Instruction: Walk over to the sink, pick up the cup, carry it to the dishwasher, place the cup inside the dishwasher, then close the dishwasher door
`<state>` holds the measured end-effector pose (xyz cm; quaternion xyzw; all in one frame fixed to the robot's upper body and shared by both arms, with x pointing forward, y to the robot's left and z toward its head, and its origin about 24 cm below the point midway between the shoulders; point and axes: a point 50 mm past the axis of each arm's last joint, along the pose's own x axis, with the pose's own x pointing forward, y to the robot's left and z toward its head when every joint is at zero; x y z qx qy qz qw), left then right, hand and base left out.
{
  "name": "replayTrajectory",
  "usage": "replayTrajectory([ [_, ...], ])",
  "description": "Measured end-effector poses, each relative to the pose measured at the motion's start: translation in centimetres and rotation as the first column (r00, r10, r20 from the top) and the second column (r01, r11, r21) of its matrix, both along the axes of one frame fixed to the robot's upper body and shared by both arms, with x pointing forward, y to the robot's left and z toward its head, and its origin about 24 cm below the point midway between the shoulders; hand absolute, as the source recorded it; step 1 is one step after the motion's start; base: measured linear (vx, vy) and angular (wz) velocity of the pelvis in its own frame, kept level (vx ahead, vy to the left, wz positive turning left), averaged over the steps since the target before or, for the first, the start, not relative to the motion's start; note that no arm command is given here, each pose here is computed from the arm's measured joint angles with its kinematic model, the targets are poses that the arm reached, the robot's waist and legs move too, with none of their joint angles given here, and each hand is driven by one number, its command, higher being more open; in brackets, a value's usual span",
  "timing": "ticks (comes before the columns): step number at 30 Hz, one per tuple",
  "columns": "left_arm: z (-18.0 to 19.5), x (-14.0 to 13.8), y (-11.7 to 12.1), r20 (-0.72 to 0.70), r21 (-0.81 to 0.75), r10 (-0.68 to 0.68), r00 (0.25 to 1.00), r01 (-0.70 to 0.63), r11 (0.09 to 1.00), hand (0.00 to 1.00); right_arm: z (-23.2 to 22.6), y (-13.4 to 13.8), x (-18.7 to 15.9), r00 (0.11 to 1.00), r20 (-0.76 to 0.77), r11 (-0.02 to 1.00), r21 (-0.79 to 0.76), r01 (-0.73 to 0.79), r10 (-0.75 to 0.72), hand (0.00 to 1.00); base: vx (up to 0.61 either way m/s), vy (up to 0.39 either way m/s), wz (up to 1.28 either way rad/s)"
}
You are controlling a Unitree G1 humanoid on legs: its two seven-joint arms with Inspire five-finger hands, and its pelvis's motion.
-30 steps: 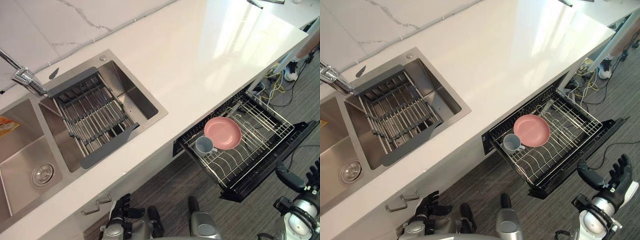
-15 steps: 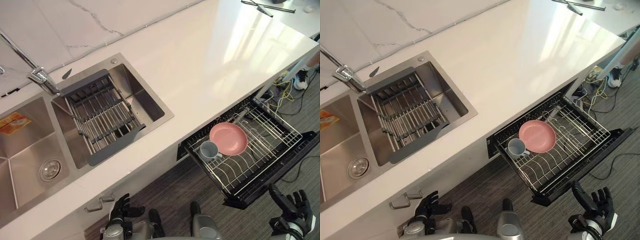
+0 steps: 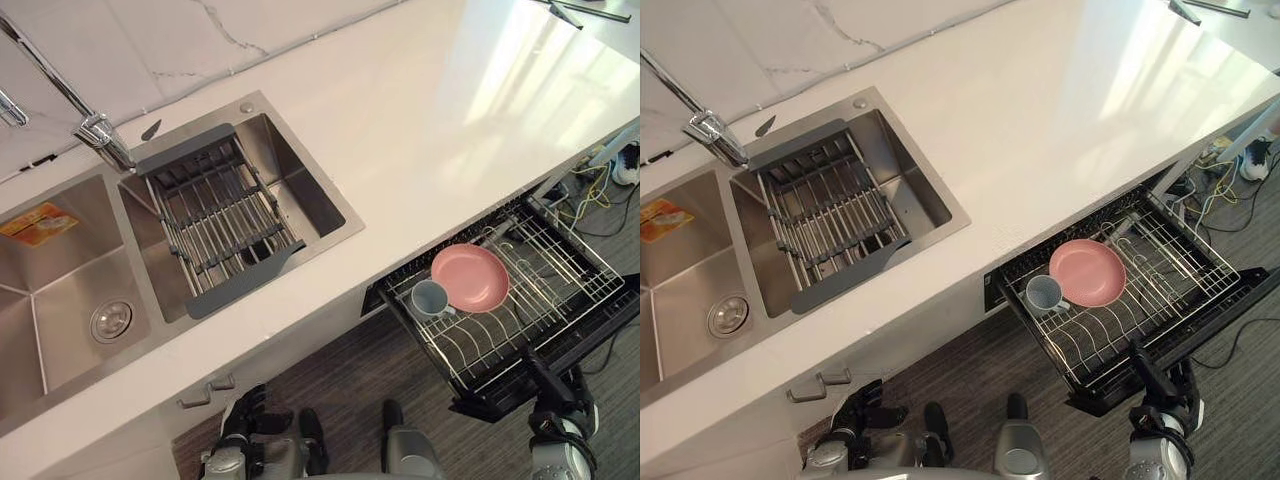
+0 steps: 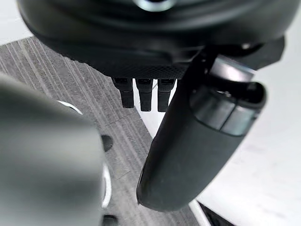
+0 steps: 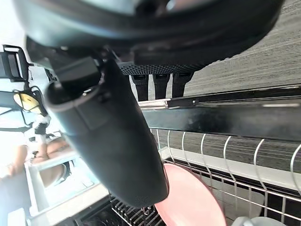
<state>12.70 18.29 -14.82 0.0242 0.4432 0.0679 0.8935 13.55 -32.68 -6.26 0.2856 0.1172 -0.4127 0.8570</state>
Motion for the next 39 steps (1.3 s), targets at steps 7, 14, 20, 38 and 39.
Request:
replayTrajectory([
  [7,-0.1,-0.1,-0.1,-0.004,0.005,-0.038,0.999,0.038,0.999,0.90,0.7,0.7,1.7,0.993,-0.002,0.992,-0.045,-0.120,0.120,0.90,-0.02,-0.006,0.13],
  [14,0.0,0.0,-0.4,0.004,0.001,-0.048,0.999,0.048,0.999,0.90,2.6,3.1,5.7,0.956,0.078,0.957,-0.089,-0.276,0.283,0.90,-0.04,-0.003,0.16],
  [20,0.0,0.2,-0.4,0.011,-0.001,-0.049,0.999,0.049,0.999,0.90,3.7,4.1,8.1,0.930,0.116,0.935,-0.114,-0.336,0.348,0.90,-0.03,-0.005,0.28],
  [38,0.6,1.4,0.0,0.061,0.005,-0.062,0.996,0.062,0.998,0.90,8.5,2.7,16.3,0.864,-0.061,0.792,-0.370,-0.485,0.500,0.90,-0.02,-0.008,0.17],
  [39,0.6,1.3,0.1,0.060,0.008,-0.063,0.996,0.062,0.998,0.90,8.8,2.4,16.6,0.863,-0.085,0.780,-0.389,-0.490,0.499,0.90,0.00,0.000,0.00],
])
